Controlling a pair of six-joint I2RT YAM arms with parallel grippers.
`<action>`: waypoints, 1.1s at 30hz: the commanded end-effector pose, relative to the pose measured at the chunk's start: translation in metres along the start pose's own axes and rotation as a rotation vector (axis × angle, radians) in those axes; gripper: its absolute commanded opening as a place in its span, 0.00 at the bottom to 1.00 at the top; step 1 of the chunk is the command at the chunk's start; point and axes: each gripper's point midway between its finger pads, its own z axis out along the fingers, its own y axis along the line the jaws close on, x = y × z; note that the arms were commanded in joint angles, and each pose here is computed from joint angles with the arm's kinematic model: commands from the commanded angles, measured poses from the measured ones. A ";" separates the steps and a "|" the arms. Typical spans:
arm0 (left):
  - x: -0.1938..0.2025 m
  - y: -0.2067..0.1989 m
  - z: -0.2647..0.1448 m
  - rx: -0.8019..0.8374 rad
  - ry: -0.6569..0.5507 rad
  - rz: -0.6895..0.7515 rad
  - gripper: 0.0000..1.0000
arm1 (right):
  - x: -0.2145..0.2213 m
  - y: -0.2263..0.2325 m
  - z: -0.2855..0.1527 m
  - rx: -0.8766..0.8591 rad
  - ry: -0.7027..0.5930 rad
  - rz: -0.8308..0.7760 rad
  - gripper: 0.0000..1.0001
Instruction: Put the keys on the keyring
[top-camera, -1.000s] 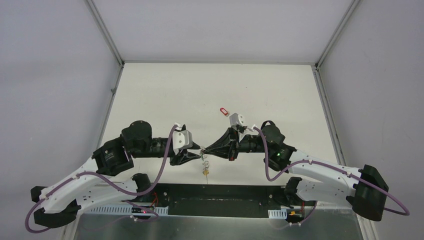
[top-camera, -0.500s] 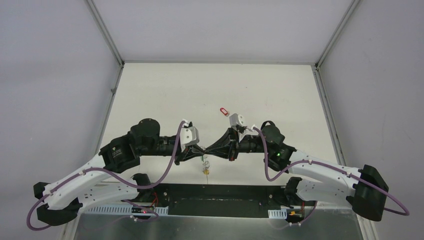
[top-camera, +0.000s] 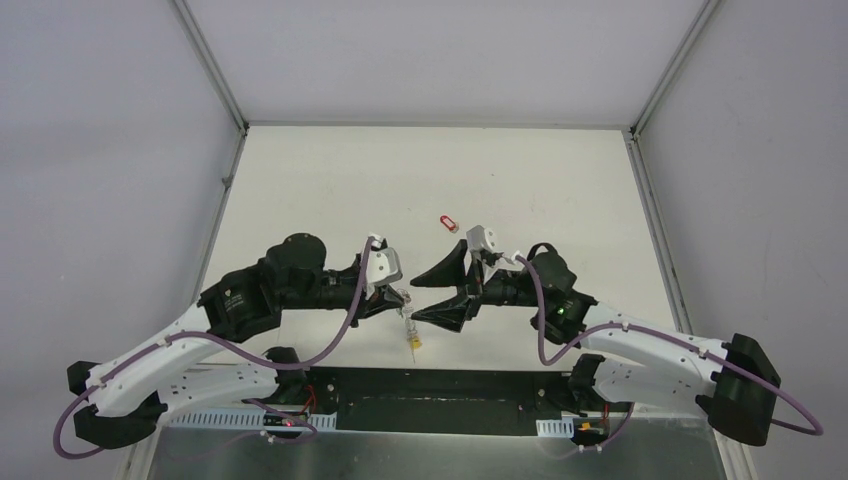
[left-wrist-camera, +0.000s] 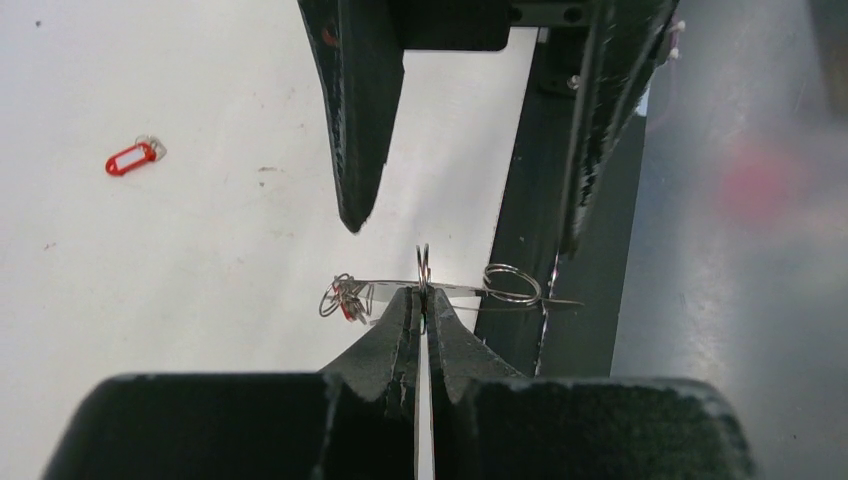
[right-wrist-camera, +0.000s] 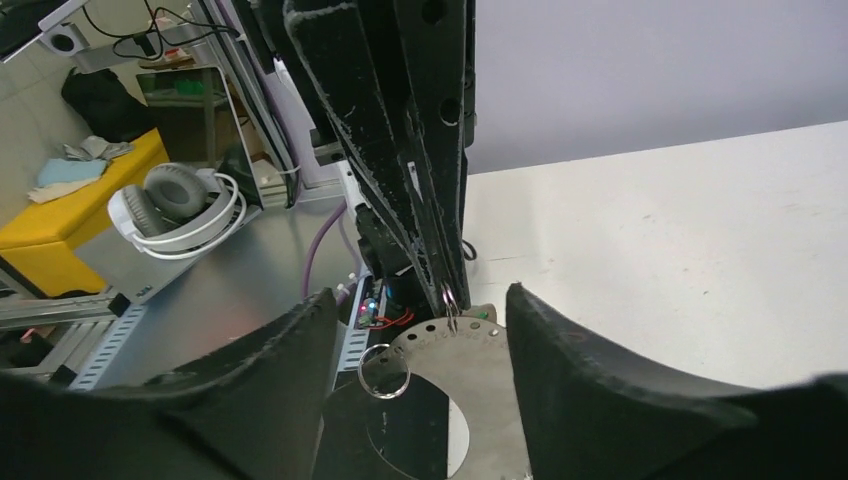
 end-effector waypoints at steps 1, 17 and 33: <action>-0.028 0.005 -0.011 -0.033 -0.003 0.039 0.00 | -0.025 0.004 -0.005 0.013 -0.092 -0.067 0.69; -0.024 0.004 -0.024 0.047 0.408 0.086 0.00 | -0.022 0.003 -0.003 0.007 -0.087 -0.063 0.60; -0.029 -0.002 -0.020 0.123 0.615 0.001 0.00 | -0.026 0.002 0.016 -0.054 -0.115 -0.035 0.35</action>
